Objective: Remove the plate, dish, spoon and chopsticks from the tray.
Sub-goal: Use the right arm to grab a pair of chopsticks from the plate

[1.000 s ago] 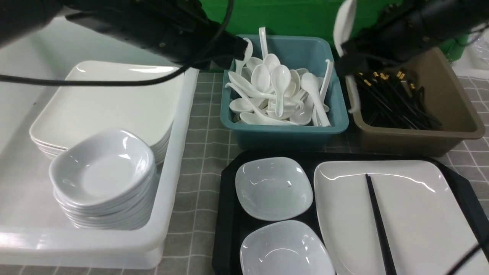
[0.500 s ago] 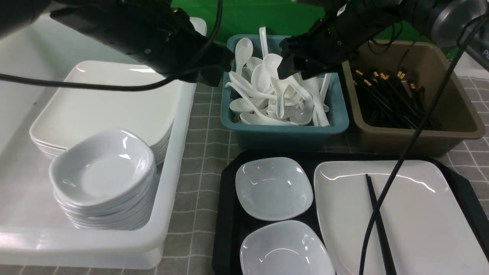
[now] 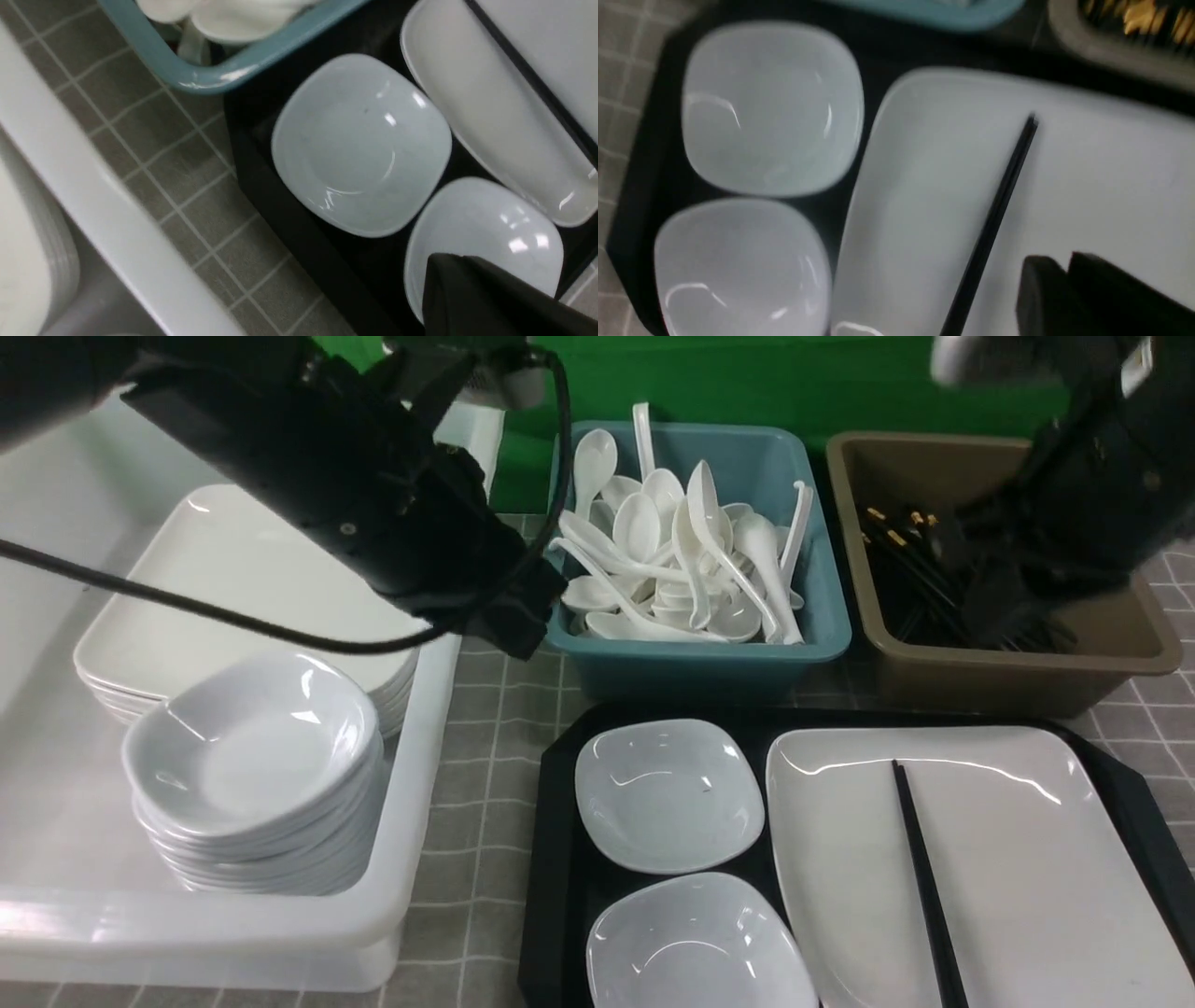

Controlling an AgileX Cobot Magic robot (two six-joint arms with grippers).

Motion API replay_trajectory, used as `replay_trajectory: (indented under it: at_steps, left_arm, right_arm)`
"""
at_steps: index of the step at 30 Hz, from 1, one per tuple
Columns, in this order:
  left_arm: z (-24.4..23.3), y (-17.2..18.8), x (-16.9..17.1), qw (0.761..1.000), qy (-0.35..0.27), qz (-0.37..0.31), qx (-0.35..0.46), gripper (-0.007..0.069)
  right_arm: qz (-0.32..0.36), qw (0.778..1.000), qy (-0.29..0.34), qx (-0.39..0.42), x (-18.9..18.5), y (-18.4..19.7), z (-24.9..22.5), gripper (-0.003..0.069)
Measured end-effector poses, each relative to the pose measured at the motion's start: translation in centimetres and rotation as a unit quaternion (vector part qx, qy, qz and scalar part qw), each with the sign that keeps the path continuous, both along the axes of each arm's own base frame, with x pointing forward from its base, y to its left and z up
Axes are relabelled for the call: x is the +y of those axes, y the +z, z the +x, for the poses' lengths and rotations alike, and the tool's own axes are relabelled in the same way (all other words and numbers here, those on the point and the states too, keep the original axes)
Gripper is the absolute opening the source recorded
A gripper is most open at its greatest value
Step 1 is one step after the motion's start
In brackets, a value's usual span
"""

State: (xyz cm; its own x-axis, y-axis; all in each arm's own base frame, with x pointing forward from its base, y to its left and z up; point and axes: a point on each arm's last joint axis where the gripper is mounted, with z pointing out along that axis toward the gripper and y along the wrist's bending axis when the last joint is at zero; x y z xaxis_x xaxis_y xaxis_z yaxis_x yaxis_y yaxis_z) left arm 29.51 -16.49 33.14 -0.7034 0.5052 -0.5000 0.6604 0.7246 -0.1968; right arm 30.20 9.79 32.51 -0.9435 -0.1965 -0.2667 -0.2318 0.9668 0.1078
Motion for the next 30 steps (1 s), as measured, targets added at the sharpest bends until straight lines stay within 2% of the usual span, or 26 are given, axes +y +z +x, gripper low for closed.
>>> replay_trajectory:
  at_steps: [2, 4, 6, 7, 10, 15, 23, 26, 27, 28, 30]
  left_arm:
    - [-0.9, -1.0, -1.0, 1.000, -0.024, 0.014, 0.011, 0.0002]
    - [-1.8, -1.9, -1.9, 0.999, -0.044, 0.025, 0.021, 0.0002]
    - [-2.3, -2.4, -2.4, 0.998, -0.053, 0.030, 0.027, 0.0002]
    - [-2.8, -3.0, -2.9, 0.997, -0.060, 0.034, 0.032, 0.0002]
    - [-3.2, -3.7, -3.2, 0.997, -0.065, 0.037, 0.035, 0.0002]
    - [-3.1, -3.8, -3.3, 0.997, -0.060, 0.036, 0.026, 0.0002]
    - [-3.0, -3.8, -3.3, 0.997, -0.058, 0.034, 0.021, 0.0002]
    - [-3.0, -3.8, -3.3, 0.997, -0.059, 0.035, 0.021, 0.0002]
    - [-3.0, -3.8, -3.3, 0.997, -0.059, 0.035, 0.021, 0.0002]
    - [-3.0, -3.8, -3.3, 0.997, -0.059, 0.035, 0.021, 0.0002]
    - [-3.0, -3.8, -3.3, 0.997, -0.058, 0.035, 0.021, 0.0002]
  right_arm:
    - [-0.003, 1.000, -0.019, 0.023, -0.4, -3.7, -1.4, 0.0214]
    - [-0.008, 0.998, -0.043, 0.043, -0.8, -7.1, -2.3, 0.0340]
    - [-0.010, 0.997, -0.052, 0.051, -0.9, -8.9, -2.7, 0.0385]
    - [-0.013, 0.996, -0.059, 0.058, -1.1, -10.5, -3.1, 0.0433]
    - [-0.016, 0.995, -0.066, 0.069, -1.2, -12.8, -3.3, 0.0471]
    - [-0.017, 0.994, -0.072, 0.075, -0.9, -14.5, -2.9, 0.0483]
    - [-0.020, 0.994, -0.063, 0.085, 0.1, -15.9, -2.6, 0.0480]
    - [-0.022, 0.994, -0.062, 0.085, 0.1, -16.0, -2.5, 0.0434]
    - [-0.026, 0.994, -0.059, 0.085, 0.1, -16.0, -2.5, 0.0362]
    - [-0.028, 0.995, -0.056, 0.084, 0.0, -16.0, -2.5, 0.0320]
    - [-0.030, 0.995, -0.049, 0.083, 0.0, -16.0, -2.5, 0.0138]
